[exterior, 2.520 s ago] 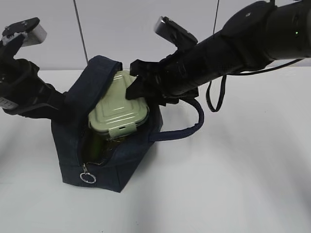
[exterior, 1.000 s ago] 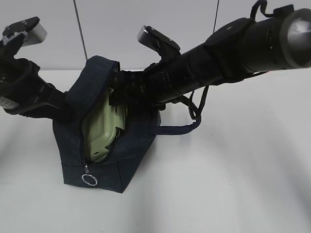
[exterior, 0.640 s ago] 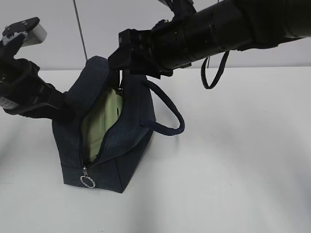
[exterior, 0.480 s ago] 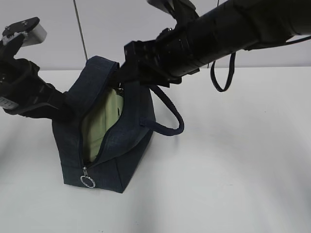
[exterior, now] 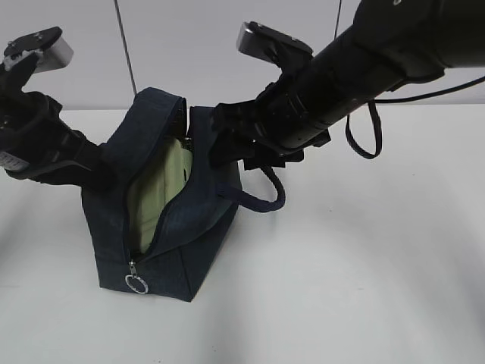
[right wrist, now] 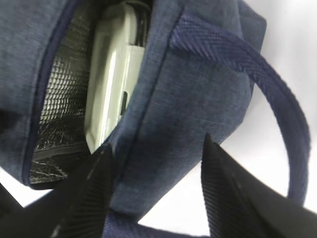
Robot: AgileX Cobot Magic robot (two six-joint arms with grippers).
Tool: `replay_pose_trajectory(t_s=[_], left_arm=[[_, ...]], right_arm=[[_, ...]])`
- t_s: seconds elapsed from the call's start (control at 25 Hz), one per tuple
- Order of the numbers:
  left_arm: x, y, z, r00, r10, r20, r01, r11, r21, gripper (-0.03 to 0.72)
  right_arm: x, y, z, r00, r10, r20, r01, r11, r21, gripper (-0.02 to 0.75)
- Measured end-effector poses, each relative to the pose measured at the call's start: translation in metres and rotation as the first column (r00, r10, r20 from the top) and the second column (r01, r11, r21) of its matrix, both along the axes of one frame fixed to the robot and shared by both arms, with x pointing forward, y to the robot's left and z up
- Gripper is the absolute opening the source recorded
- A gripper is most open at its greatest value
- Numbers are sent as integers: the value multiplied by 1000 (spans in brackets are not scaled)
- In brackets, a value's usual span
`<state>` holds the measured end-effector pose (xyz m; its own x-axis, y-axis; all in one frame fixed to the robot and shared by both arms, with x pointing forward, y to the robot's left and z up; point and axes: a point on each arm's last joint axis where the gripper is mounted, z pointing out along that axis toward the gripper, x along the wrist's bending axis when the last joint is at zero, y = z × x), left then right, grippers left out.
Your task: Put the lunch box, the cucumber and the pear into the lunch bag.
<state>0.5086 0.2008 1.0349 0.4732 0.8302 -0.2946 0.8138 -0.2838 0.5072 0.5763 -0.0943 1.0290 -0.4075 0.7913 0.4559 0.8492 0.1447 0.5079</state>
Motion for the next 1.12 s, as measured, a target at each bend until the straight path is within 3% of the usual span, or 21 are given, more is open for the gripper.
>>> replay_pose_trajectory(t_s=[0.52, 0.72, 0.84, 0.92, 0.96, 1.0, 1.12], left_arm=[[0, 0, 0, 1000, 0, 2, 0, 1000, 3, 2], [0, 0, 0, 1000, -1, 2, 1, 1000, 4, 2], [0, 0, 0, 1000, -1, 2, 1, 1000, 4, 2], [0, 0, 0, 1000, -1, 2, 1, 1000, 4, 2], [0, 0, 0, 1000, -1, 2, 1, 1000, 4, 2], [0, 0, 0, 1000, -1, 2, 1, 1000, 4, 2], [0, 0, 0, 1000, -1, 2, 1, 1000, 4, 2]], right_arm=[[4, 10, -6, 999, -5, -40, 9, 993, 119, 442], [6, 12, -12, 999, -1, -52, 8, 993, 122, 430], [8, 13, -22, 997, -2, -72, 10, 994, 112, 356], [9, 13, -25, 997, 1, -75, 7, 994, 105, 228], [9, 13, -25, 997, 1, -73, 7, 995, 103, 204], [10, 13, -25, 998, -3, -64, 9, 995, 97, 83], [9, 11, -21, 999, 6, -41, -3, 997, 81, 18]])
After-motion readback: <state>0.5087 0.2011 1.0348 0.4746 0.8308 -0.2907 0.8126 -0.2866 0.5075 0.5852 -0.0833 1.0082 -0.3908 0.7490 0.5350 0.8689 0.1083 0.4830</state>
